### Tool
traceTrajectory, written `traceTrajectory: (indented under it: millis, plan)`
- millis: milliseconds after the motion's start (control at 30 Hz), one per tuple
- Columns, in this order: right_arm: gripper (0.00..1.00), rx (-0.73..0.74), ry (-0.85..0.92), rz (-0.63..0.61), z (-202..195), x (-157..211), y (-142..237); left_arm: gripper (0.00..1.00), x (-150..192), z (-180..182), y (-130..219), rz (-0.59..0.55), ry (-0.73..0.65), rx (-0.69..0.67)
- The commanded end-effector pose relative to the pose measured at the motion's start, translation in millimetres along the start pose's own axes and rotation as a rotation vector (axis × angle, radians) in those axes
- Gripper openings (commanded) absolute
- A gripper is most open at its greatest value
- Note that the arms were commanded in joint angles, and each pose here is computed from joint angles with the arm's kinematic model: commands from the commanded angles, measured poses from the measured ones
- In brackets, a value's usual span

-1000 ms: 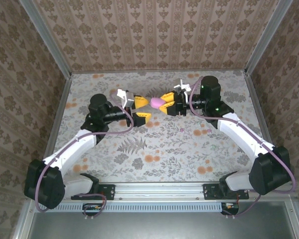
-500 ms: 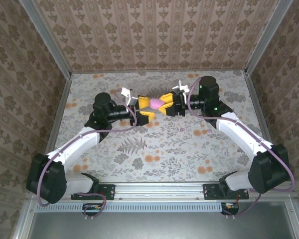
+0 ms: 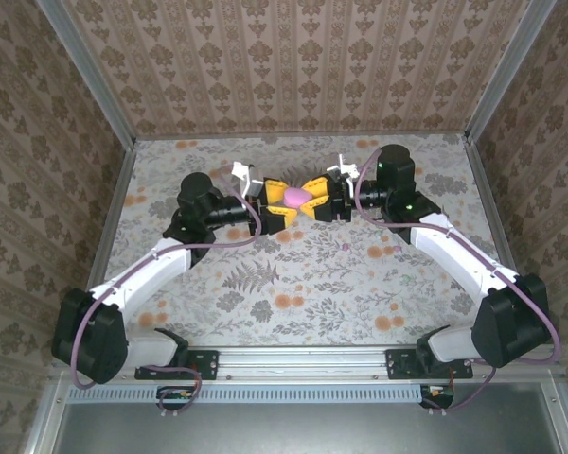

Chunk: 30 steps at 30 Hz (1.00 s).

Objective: Insert wireless bluetooth earbuds into charging case

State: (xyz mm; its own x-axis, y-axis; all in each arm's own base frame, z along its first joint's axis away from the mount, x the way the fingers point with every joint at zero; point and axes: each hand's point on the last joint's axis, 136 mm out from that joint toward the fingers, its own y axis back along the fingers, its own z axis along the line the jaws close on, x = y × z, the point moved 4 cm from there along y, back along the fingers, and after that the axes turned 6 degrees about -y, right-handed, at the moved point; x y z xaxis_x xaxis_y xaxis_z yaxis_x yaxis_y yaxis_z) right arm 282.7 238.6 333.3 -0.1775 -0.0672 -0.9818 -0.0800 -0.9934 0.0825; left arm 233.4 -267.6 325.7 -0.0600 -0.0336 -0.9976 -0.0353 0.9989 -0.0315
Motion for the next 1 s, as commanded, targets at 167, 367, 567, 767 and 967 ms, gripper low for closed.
traceTrajectory:
  millis: [167,367,567,767,967]
  plan:
    - [0.33,-0.005,0.02,0.0,0.8,-2.4,-2.5,0.51,-11.1,-1.7,-4.9,-0.019,-0.027,0.025]
    - [0.33,-0.01,0.013,0.003,-0.1,-1.9,-3.3,0.4,-11.2,-2.8,-4.7,-0.016,-0.035,0.031]
    - [0.34,-0.008,0.013,0.013,-0.3,-0.4,-3.1,0.36,-13.6,-2.6,-4.9,-0.018,-0.043,0.029]
    - [0.33,-0.009,0.008,0.025,0.0,2.5,-2.9,0.42,-14.7,-2.5,-4.9,-0.018,-0.045,0.027]
    - [0.33,-0.01,0.01,0.026,0.1,1.7,-3.0,0.43,-15.2,-3.3,-4.7,-0.014,-0.046,0.031]
